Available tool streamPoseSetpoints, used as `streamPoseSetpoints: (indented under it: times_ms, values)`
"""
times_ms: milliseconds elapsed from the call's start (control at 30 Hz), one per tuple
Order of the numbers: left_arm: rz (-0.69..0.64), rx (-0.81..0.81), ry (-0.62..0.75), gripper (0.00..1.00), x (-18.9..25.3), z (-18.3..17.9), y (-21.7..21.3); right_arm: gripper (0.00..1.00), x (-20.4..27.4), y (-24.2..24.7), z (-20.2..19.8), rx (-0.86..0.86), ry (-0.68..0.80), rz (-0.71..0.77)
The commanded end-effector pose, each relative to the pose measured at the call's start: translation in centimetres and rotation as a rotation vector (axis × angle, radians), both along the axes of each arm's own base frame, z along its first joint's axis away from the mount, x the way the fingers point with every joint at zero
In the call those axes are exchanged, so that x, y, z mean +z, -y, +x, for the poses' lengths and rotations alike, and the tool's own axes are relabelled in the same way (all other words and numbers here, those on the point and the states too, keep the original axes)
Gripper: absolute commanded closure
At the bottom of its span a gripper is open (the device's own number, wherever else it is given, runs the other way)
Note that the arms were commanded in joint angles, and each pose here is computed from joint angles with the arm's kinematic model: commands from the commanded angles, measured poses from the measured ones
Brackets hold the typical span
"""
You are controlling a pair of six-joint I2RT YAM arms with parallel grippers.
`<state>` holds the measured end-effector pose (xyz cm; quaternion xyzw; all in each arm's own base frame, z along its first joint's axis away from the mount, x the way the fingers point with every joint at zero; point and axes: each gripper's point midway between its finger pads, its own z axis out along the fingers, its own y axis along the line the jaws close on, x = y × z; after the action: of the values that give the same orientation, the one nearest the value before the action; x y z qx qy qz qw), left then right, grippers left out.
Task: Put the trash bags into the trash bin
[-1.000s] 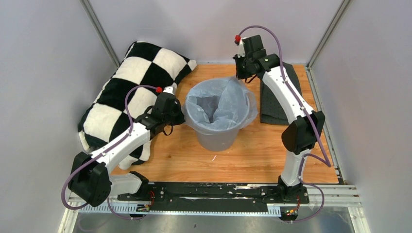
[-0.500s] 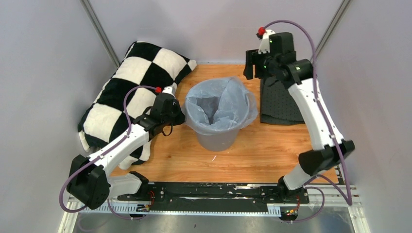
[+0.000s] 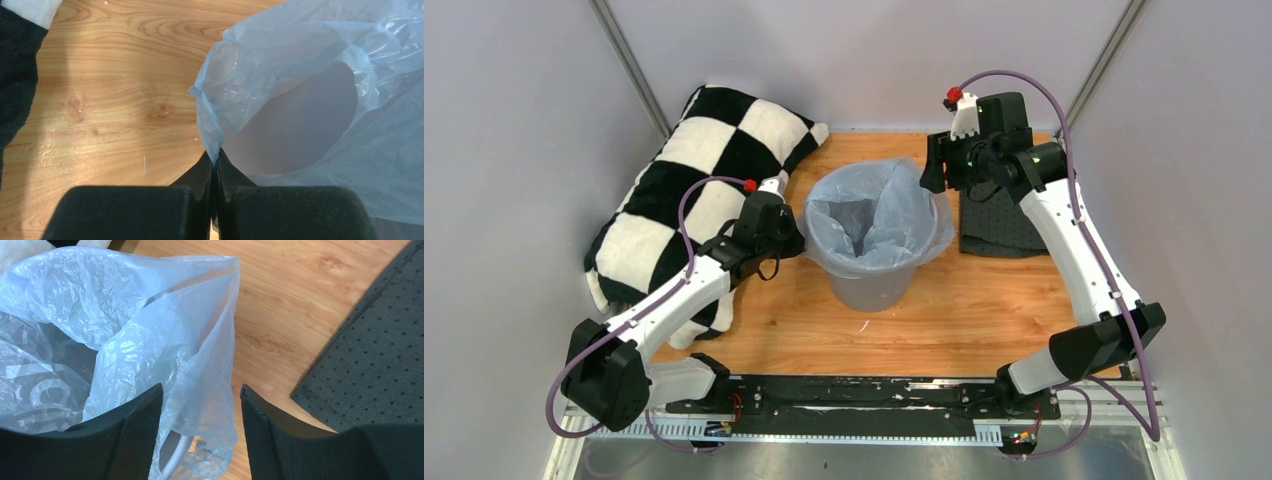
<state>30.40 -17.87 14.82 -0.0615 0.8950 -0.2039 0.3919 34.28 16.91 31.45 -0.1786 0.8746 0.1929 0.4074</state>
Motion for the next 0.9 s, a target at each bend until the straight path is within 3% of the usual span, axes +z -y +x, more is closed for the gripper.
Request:
streamPoseSetpoints:
  times_ms: [0,133,333,467,533,567,633,700,867]
  values:
    - [0.003,-0.007,0.016,1.0,0.9,0.2,-0.1,0.44,-0.6,-0.6,-0.6,0.034,-0.03,0.011]
    - [0.003,-0.007,0.015,1.0,0.9,0.2,-0.1,0.6,-0.9,-0.7,-0.4,0.03,-0.042,0.014]
    - [0.003,-0.008,0.017,1.0,1.1,0.3,-0.1,0.99,-1.0,-0.5,0.4,0.001,-0.046,-0.001]
    - [0.01,-0.01,0.015,1.0,1.1,0.3,-0.1,1.0,-1.3,-0.2,0.5,-0.02,-0.056,-0.013]
    - [0.012,-0.01,0.017,1.0,1.1,0.3,-0.1,0.97,-1.2,-0.2,0.5,-0.022,-0.056,-0.011]
    - [0.013,-0.011,0.017,1.0,1.1,0.3,-0.2,0.91,-1.0,-0.1,0.4,-0.024,-0.053,-0.009]
    - [0.014,-0.011,0.015,1.0,1.1,0.4,-0.1,0.69,-0.6,0.1,0.2,-0.034,-0.043,-0.009]
    - [0.015,-0.012,0.014,1.0,1.0,0.4,-0.1,0.55,-0.1,0.3,0.0,-0.047,-0.03,-0.007]
    - [0.014,-0.012,0.015,1.0,1.0,0.4,-0.1,0.43,0.3,0.0,-0.6,-0.02,-0.026,0.012]
